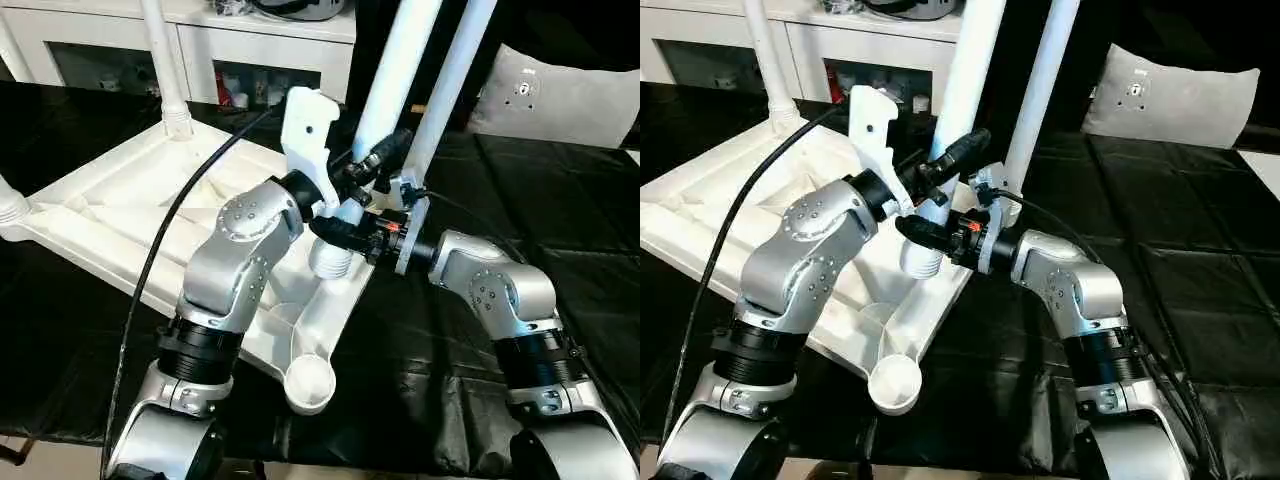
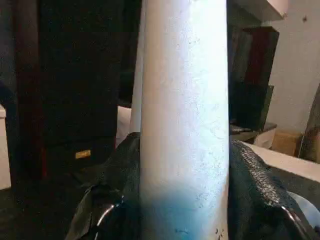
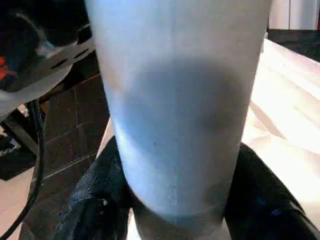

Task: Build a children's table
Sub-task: Pick table leg

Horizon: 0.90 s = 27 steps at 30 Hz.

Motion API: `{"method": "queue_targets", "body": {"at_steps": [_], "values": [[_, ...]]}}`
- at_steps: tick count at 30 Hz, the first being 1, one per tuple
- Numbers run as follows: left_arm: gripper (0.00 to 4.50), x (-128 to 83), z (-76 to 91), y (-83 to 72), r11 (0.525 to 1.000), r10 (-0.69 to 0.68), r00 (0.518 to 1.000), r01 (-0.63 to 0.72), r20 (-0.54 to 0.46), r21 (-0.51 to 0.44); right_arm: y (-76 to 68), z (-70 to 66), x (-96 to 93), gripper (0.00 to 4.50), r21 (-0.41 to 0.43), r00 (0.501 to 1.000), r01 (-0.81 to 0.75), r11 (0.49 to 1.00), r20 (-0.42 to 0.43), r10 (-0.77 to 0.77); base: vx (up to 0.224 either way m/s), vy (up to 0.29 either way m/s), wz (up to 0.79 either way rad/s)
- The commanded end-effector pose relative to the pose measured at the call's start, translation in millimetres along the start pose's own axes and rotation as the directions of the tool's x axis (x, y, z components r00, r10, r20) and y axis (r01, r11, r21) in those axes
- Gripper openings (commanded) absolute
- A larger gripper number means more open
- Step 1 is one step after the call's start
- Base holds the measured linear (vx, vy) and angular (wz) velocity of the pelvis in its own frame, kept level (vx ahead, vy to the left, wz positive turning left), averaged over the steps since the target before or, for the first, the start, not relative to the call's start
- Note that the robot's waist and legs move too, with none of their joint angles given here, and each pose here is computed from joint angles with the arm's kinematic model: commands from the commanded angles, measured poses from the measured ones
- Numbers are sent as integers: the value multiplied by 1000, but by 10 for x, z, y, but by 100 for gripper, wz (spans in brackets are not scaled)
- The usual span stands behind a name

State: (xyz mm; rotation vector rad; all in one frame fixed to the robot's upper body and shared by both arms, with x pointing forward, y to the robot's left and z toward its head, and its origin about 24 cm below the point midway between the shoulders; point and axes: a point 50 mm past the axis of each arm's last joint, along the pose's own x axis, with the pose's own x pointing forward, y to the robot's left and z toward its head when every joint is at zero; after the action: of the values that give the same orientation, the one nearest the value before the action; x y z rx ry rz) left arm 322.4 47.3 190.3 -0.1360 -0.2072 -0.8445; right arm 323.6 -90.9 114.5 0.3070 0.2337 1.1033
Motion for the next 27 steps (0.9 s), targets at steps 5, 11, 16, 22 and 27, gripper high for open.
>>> {"method": "queue_targets", "body": {"at_steps": [5, 11, 16, 22, 27], "values": [[280, 5, 171, -357, 955, -264, 959, 275, 104, -109, -90, -15, 6, 194, -3, 997, 75, 997, -18, -75, 0, 0, 0], [331, -16, 198, -457, 929, -331, 936, 346, 119, -135, -94, -7, 22, 189, -3, 997, 79, 997, -11, -79, 0, 0, 0], [333, -47, 305, -305, 946, -234, 952, 270, 197, -180, -115, 31, -17, 189, -29, 991, 125, 992, 46, -123, 0, 0, 0], [333, -374, 368, 225, 992, 47, 983, -25, 180, -123, -151, 137, -220, 189, -74, 952, 286, 955, 138, -274, 0, 0, 0], [333, -785, 69, 563, 958, 276, 960, -271, -46, 97, -154, 83, -392, 189, -161, 889, 452, 877, 160, -429, 0, 0, 0]]}}
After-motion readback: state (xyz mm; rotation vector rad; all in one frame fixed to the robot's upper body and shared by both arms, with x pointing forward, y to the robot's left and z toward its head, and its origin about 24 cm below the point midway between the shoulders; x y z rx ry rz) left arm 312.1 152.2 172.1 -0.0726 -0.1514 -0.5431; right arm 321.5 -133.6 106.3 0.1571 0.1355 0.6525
